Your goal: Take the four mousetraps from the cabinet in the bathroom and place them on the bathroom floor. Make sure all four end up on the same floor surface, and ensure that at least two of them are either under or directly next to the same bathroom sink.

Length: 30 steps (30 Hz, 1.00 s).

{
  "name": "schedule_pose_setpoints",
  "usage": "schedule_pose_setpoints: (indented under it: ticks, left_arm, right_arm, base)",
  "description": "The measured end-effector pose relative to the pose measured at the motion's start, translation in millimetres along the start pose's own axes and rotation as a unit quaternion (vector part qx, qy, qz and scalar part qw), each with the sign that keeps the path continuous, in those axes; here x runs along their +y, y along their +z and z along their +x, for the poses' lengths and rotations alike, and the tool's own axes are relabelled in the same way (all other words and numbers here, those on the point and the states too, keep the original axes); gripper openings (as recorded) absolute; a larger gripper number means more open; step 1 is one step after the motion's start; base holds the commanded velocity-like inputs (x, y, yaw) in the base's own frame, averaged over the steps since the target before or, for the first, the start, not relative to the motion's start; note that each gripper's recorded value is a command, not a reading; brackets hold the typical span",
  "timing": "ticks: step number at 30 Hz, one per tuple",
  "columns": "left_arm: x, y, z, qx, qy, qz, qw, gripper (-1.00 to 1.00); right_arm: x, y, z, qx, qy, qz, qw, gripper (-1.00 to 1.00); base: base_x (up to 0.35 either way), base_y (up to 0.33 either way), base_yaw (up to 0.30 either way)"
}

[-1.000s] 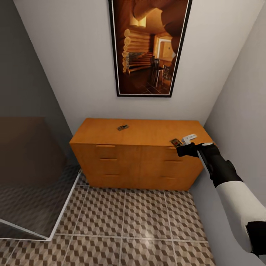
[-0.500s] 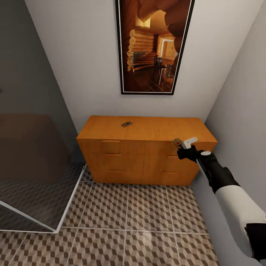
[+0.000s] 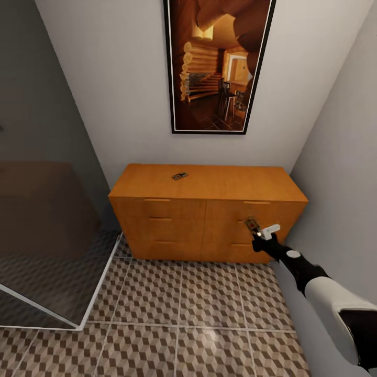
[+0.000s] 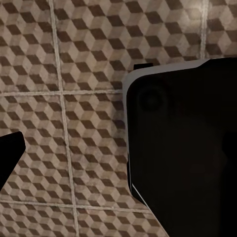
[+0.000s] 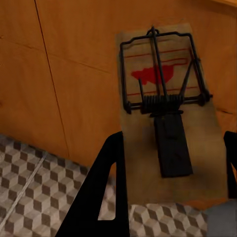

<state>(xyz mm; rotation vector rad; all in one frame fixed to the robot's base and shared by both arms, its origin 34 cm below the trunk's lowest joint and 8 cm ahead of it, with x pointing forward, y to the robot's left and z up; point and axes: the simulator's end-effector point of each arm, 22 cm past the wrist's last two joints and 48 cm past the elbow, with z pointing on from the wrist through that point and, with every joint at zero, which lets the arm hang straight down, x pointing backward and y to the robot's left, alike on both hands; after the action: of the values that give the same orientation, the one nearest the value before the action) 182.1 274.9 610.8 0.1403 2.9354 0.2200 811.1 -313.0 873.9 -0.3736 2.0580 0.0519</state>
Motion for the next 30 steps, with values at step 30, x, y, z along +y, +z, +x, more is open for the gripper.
schedule_pose_setpoints:
  ticks: [30]
  left_arm:
    - [-7.0, 7.8, -53.3, -0.057, -0.014, 0.005, 0.9983, 1.00]
  right_arm:
    - [176.6, -168.4, 272.6, 0.026, 0.084, 0.080, 0.9929, -1.00]
  base:
    - [0.000, 0.000, 0.000]
